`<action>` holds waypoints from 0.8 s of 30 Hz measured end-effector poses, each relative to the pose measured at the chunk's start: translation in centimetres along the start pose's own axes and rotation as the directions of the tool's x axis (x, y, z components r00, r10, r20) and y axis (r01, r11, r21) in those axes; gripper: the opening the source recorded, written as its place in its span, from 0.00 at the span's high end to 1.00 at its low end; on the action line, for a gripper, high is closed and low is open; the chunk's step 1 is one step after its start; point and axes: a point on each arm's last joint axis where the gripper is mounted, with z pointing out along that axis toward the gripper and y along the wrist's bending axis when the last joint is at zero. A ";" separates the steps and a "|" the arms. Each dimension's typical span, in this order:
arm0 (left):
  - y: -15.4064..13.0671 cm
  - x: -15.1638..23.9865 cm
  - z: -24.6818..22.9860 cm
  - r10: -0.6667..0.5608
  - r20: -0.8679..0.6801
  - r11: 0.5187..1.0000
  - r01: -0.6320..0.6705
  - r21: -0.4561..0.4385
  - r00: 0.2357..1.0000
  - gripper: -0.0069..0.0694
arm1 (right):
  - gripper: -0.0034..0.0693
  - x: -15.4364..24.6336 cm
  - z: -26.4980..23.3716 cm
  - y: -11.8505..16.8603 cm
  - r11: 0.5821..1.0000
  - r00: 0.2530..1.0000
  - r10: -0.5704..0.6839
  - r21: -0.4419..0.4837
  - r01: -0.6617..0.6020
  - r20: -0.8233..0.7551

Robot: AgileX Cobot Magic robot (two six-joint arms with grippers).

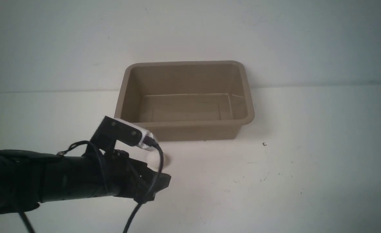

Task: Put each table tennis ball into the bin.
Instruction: Use the left arm to clamp the table tennis ball closest to it

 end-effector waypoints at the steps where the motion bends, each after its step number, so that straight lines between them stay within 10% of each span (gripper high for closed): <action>1: 0.2 0.0 0.4 0.007 -0.011 1.000 -0.007 -0.018 1.000 0.25 | 0.23 0.0 0.0 0.0 1.000 1.000 0.000 0.000 0.000 0.000; 24: 1.9 -3.0 2.1 -0.006 0.014 0.985 0.009 -0.173 1.000 0.27 | 0.23 0.0 0.0 0.0 1.000 1.000 0.000 0.000 0.000 0.000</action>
